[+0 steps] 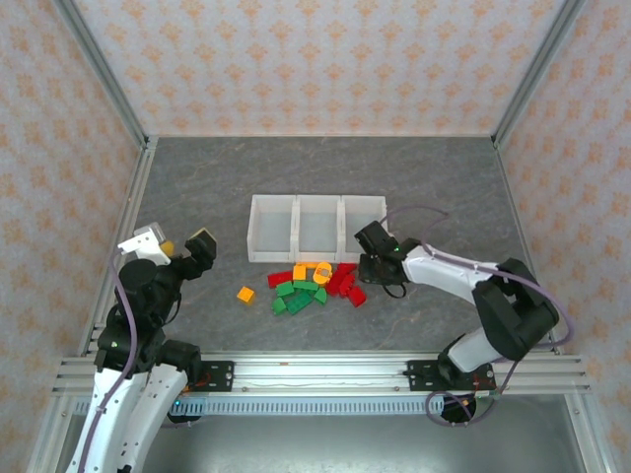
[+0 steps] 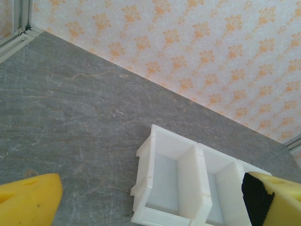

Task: Sort the legos into containers by color
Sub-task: Pick up the lego from the center of the table, then place the lego in the container.

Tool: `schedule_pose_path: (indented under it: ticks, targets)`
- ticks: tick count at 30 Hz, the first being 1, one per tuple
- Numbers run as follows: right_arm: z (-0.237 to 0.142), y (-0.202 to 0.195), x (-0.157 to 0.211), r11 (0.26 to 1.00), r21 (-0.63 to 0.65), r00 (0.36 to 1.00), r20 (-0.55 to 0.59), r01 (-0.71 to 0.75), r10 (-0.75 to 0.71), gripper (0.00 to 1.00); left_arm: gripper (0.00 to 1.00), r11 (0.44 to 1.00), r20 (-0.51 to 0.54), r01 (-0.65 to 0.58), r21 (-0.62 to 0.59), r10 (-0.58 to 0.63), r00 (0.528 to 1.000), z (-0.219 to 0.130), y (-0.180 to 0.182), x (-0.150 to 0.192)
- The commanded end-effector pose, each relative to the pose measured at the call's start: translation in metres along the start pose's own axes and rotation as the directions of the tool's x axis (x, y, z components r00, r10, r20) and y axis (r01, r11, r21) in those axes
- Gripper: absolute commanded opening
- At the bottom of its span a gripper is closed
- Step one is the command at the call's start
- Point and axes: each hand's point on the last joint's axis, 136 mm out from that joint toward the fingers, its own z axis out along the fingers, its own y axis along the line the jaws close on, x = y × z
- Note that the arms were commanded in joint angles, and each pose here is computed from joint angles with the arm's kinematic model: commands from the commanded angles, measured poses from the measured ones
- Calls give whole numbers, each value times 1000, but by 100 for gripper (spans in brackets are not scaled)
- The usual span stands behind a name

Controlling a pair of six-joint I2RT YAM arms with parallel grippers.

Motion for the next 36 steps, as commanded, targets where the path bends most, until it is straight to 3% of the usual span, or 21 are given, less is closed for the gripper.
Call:
schedule_pose_path:
  ticks: [1,9,16,22,28,36]
  targets:
    - [-30,2,7,999,-33,1000,18,9,-9,20,99,1000,0,-9,29,9,1000,4,-6,0]
    - [-87,30,-69,995,-59,962,266,82,-64,20,99,997,-57,-22,69,26,998,9,-14,8]
    - [-68,33,-122,994,37,956,274,100,-106,21,99,986,-60,-38,162,49,997,7,-29,12]
    - [-34,27,-130,995,32,969,228,94,-99,25,99,973,-65,-45,228,61,996,6,-39,16]
    - [-15,24,-122,993,46,977,180,106,-112,45,99,967,-60,-39,252,56,997,8,-41,19]
    - [-30,24,-116,996,20,979,181,87,-89,67,99,952,-122,-33,304,73,990,15,-50,31]
